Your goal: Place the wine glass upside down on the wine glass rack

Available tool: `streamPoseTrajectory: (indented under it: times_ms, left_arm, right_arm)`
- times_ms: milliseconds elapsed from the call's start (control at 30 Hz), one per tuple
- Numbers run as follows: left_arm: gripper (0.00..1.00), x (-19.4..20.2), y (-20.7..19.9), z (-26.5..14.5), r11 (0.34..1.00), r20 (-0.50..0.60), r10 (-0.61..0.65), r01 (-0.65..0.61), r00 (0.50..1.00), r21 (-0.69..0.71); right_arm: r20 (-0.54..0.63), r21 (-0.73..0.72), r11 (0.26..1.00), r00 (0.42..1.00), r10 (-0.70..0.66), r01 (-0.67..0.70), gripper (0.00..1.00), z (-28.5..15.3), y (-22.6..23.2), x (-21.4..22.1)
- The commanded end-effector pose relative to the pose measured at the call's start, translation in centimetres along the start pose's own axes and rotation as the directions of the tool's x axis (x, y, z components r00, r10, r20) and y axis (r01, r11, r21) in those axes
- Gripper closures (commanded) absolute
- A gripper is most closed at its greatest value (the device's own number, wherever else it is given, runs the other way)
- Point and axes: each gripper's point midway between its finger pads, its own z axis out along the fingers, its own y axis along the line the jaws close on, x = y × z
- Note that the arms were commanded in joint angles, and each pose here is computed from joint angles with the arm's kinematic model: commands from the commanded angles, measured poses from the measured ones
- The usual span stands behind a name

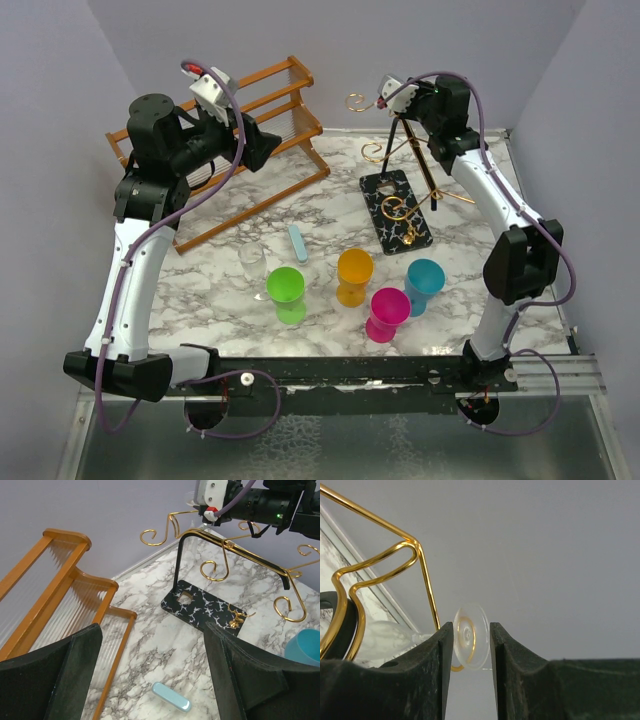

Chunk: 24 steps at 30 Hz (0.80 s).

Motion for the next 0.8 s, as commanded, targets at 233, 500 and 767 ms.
streamPoseTrajectory:
  times_ms: [233, 500, 767]
  left_arm:
    - [0.15, 0.2, 0.2, -0.9, 0.999, 0.004, 0.036, -0.036, 0.999, -0.033]
    - [0.14, 1.0, 0.6, -1.2, 0.997, -0.020, 0.052, -0.053, 0.998, -0.061]
    - [0.12, 3.9, 1.3, -3.2, 0.981, -0.139, 0.144, -0.160, 0.980, -0.108]
  right_arm:
    - [0.131, -0.056, 0.992, 0.984, 0.119, -0.113, 0.62, -2.0, -0.7, -3.6]
    - [0.207, -0.086, 0.976, 0.955, 0.215, -0.201, 0.61, -3.6, -2.3, -5.9]
    - [0.296, -0.082, 0.946, 0.898, 0.325, -0.315, 0.44, -7.6, -5.2, -8.4]
